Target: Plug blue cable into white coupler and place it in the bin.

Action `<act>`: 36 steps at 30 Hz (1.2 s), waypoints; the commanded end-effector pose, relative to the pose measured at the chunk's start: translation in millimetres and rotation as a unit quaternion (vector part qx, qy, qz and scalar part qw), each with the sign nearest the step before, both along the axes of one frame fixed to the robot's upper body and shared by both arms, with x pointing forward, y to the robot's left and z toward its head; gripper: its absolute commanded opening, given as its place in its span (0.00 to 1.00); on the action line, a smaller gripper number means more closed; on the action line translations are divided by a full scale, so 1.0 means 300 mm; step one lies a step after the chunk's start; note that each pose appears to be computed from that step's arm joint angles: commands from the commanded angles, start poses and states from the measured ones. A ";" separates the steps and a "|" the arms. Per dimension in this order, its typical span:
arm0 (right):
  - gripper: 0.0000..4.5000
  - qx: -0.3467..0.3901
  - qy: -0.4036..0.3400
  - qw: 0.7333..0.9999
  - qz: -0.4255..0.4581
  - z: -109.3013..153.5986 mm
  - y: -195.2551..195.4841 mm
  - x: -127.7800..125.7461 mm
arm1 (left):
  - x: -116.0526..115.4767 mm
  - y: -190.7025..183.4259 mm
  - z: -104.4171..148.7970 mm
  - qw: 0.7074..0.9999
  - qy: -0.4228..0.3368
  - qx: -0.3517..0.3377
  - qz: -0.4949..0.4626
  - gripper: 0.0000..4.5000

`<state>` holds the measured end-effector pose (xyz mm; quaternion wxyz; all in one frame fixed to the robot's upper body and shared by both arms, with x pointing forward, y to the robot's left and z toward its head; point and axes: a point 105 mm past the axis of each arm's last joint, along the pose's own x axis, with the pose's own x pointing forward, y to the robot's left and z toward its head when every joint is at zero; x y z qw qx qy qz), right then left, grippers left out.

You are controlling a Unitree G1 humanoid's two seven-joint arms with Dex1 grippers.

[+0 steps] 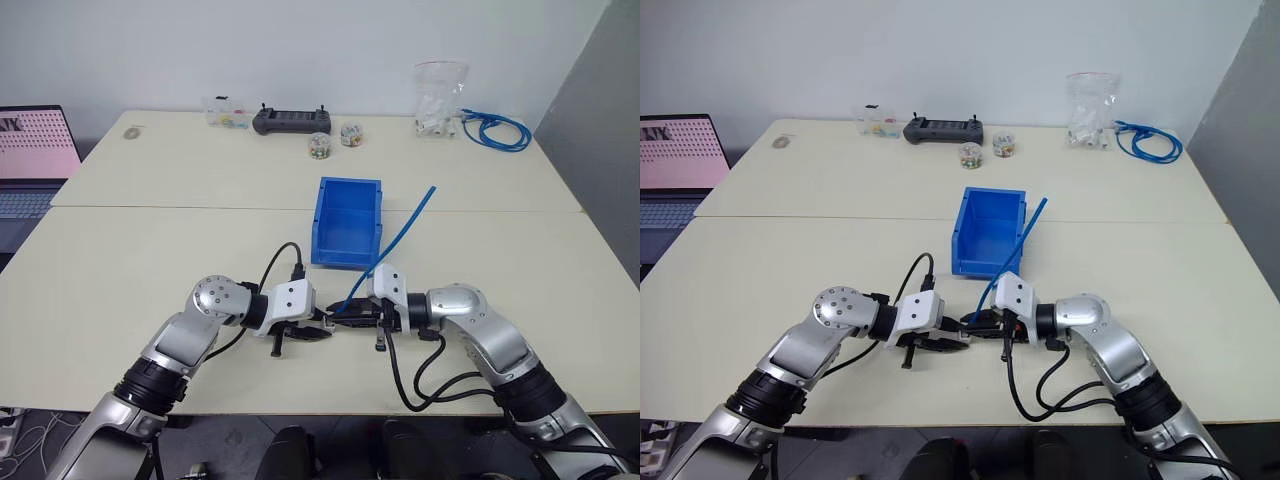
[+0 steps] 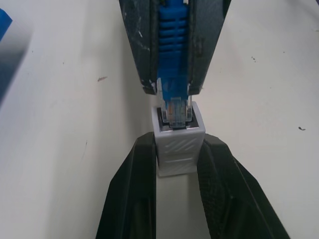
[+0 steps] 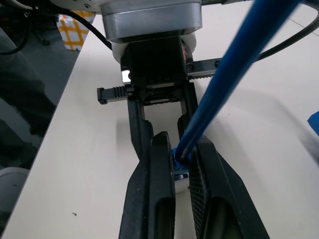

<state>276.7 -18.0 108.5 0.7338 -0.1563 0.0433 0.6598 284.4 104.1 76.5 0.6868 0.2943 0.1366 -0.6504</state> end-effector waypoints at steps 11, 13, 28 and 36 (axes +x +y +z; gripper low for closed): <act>0.02 -0.092 -0.001 0.993 0.074 -0.067 0.014 -0.016 | -0.036 0.004 -0.054 0.999 0.030 0.025 -0.011 0.18; 0.02 -0.097 0.003 0.992 0.080 -0.065 0.017 -0.015 | -0.037 0.004 -0.054 0.999 0.030 0.025 -0.011 0.18; 0.02 -0.158 0.084 0.979 0.096 -0.219 -0.010 -0.042 | -0.031 -0.004 -0.051 0.999 0.030 0.022 -0.009 0.18; 0.02 -0.057 0.031 0.997 0.038 -0.058 0.010 0.031 | 0.003 0.027 -0.041 0.999 0.006 0.001 0.042 0.33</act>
